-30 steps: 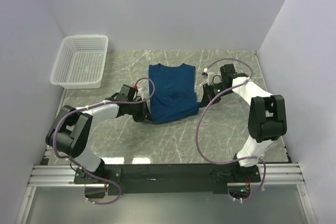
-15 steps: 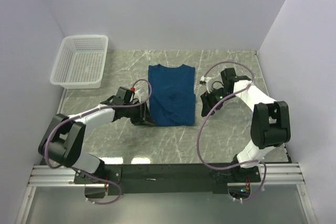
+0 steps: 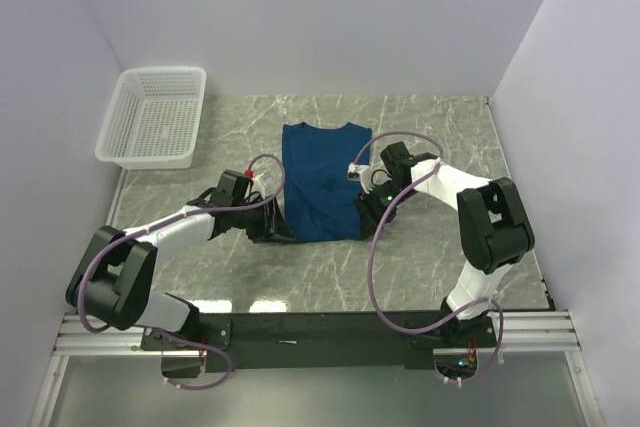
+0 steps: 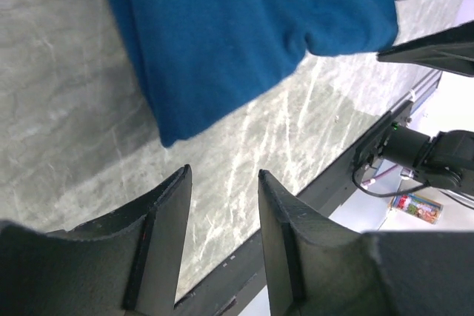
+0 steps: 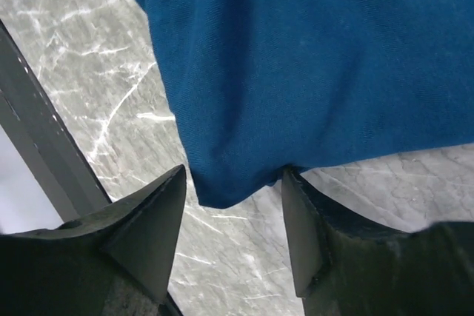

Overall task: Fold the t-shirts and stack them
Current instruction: Fold the tshirt

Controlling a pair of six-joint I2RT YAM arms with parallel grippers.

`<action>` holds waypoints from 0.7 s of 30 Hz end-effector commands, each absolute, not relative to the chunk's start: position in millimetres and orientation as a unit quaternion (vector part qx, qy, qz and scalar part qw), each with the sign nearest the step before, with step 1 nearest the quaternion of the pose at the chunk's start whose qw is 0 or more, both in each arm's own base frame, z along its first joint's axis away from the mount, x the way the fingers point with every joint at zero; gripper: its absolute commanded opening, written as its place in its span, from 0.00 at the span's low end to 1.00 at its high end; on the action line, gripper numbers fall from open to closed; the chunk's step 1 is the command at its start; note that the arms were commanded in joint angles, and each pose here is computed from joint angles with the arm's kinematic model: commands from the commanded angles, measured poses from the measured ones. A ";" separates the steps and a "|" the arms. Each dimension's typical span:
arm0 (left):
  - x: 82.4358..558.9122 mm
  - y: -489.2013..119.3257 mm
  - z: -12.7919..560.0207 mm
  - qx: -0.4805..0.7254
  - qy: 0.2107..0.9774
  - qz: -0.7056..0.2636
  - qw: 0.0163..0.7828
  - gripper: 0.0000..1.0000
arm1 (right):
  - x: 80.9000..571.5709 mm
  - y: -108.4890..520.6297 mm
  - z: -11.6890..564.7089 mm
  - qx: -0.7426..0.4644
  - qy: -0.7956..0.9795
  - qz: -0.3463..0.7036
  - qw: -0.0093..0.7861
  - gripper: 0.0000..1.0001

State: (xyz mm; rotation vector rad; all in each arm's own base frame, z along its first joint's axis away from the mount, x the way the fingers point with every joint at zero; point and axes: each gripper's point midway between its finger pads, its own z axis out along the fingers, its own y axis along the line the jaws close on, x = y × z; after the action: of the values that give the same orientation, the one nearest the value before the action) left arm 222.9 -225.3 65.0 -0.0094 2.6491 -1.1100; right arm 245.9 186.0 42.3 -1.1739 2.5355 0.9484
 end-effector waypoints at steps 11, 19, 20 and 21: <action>245.7 -245.2 39.3 -0.002 0.912 -0.395 0.115 0.28 | 249.5 185.7 52.9 -0.386 0.861 0.317 0.098 0.13; 240.3 -241.4 51.0 0.003 0.911 -0.393 0.128 0.01 | 269.4 149.4 57.9 -0.368 0.885 0.262 0.115 0.06; 234.2 -237.7 49.9 -0.001 0.913 -0.388 0.124 0.01 | 273.8 144.5 59.6 -0.369 0.886 0.252 0.121 0.06; 232.6 -236.8 57.3 -0.002 0.911 -0.392 0.132 0.01 | 277.9 138.7 61.7 -0.363 0.889 0.249 0.126 0.06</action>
State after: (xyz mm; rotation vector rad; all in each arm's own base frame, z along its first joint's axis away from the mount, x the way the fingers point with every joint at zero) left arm 230.3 -235.9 31.5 -0.0502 2.7331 -1.1216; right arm 256.2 155.8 39.1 -1.0617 2.6420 0.8497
